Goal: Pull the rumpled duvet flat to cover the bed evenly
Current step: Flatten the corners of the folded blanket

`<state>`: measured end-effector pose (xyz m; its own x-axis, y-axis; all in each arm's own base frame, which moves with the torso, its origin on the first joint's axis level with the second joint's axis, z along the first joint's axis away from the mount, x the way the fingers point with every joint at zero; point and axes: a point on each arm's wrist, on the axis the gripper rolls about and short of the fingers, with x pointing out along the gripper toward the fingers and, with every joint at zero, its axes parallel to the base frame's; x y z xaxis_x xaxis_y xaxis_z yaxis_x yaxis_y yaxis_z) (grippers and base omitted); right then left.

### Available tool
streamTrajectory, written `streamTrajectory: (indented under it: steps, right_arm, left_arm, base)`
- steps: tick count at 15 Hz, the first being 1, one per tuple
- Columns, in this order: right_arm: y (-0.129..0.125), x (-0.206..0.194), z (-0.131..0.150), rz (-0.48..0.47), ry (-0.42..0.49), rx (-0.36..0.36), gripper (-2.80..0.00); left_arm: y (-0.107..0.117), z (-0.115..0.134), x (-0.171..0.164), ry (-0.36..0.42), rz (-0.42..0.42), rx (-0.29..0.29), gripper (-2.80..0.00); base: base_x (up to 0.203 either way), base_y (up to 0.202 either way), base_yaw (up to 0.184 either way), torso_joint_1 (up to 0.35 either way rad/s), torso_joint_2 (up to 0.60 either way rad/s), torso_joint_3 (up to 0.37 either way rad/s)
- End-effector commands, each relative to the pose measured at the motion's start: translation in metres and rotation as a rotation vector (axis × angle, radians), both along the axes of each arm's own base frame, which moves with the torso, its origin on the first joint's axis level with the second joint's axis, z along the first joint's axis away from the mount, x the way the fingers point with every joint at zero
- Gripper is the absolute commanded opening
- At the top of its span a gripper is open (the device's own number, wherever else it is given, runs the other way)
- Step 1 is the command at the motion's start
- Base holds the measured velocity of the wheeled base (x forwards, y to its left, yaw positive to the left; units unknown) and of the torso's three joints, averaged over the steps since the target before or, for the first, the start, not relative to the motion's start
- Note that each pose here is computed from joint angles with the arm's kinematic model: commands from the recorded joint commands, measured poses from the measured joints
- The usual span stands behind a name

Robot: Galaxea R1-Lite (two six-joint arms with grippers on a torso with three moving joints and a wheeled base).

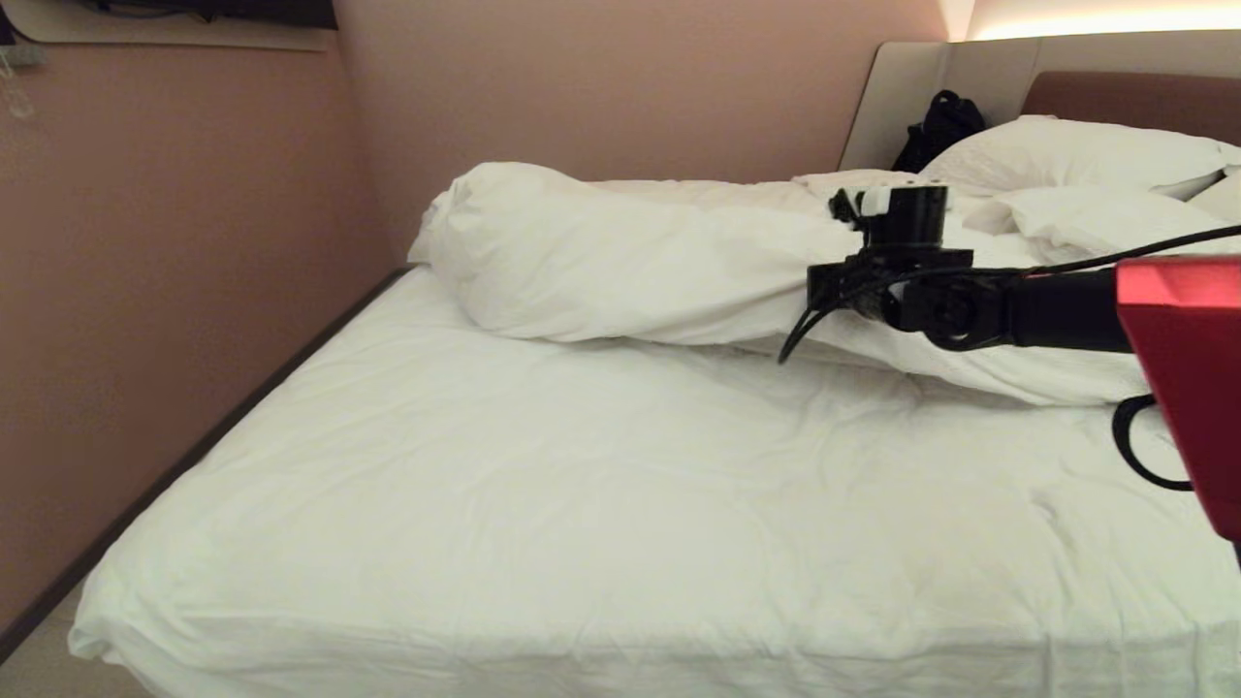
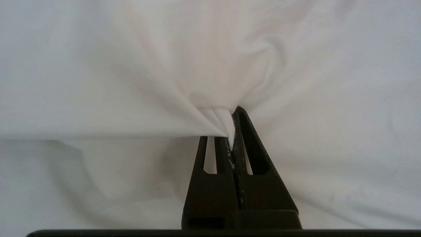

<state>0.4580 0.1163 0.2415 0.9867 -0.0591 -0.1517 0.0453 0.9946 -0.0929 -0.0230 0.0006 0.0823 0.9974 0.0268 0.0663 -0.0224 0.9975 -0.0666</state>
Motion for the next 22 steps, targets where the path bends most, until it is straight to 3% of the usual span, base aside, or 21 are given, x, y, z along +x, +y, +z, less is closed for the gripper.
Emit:
streamTrajectory:
  steps: [1,7,12,18,22]
  right_arm:
    - [-0.006,-0.038,0.027,0.045,0.166,0.229,-2.8]
    - [-0.014,-0.136,0.107,0.239,0.231,0.415,-2.8]
    - [-0.034,-0.225,0.144,0.352,0.246,0.463,-2.8]
    - [-0.063,-0.316,0.136,0.409,0.269,0.472,-2.8]
    - [-0.074,-0.35,0.098,0.431,0.378,0.468,-2.8]
  left_arm:
    - [0.0,0.0,0.0,-0.001,0.001,-0.001,-2.8]
    - [0.0,0.0,0.0,-0.001,0.001,-0.001,-2.8]
    - [0.0,0.0,0.0,-0.001,0.0,-0.001,-2.8]
    - [0.0,0.0,0.0,-0.001,0.001,-0.001,-2.8]
    - [0.0,0.0,0.0,-0.001,0.001,-0.001,-2.8]
  base:
    - [0.0,0.0,0.0,0.0,0.0,0.0]
    - [0.0,0.0,0.0,0.0,0.0,0.0]
    - [0.0,0.0,0.0,0.0,0.0,0.0]
    - [0.0,0.0,0.0,0.0,0.0,0.0]
    - [0.0,0.0,0.0,0.0,0.0,0.0]
